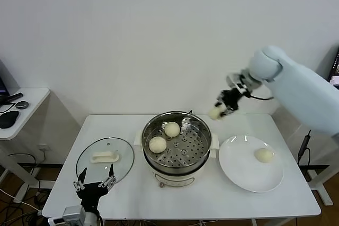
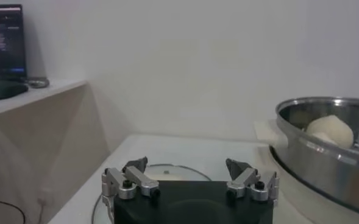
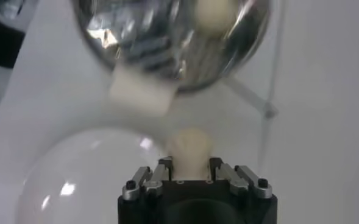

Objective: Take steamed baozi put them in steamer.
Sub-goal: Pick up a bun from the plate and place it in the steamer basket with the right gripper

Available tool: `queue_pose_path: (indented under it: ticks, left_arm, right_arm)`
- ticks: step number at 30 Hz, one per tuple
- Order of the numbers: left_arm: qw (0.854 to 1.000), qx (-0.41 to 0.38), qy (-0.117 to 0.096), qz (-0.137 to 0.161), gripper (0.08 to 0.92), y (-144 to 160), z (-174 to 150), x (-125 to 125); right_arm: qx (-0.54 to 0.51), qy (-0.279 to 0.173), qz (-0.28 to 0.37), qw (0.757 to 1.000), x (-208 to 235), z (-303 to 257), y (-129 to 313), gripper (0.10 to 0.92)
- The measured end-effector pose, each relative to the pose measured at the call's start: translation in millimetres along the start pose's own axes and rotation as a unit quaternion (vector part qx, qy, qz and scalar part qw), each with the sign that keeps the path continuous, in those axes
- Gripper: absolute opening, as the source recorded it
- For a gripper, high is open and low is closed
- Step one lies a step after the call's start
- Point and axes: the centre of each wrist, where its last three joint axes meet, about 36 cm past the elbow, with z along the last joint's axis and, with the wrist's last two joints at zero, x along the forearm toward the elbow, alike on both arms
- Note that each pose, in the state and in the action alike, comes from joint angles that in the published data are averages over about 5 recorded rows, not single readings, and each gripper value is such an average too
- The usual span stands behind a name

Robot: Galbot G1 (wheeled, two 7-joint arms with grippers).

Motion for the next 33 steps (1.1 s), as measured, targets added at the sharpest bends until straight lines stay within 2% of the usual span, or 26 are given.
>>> queue_pose_path:
  ticks: [7, 16, 25, 33]
  left_arm:
    - [1.000, 0.007, 0.000, 0.002, 0.823, -4.1, 0.1, -0.3]
    - [1.000, 0.012, -0.003, 0.007, 0.823, -7.5, -1.6, 0.2]
    - [1.000, 0.015, -0.007, 0.007, 0.823, -7.4, -3.3, -1.8]
    - [1.000, 0.017, -0.004, 0.007, 0.823, -7.2, -1.7, -3.1]
  right_arm:
    - [0.181, -0.038, -0.041, 0.982, -23.5, -44.0, -11.3, 0.401]
    - [0.378, -0.025, -0.083, 0.922, -65.3, -95.2, -2.3, 0.404]
    - [0.476, -0.014, -0.106, 0.873, -111.8, -128.8, 14.2, 0.407]
    - [0.517, -0.021, -0.126, 0.846, -146.8, -145.2, 27.0, 0.407]
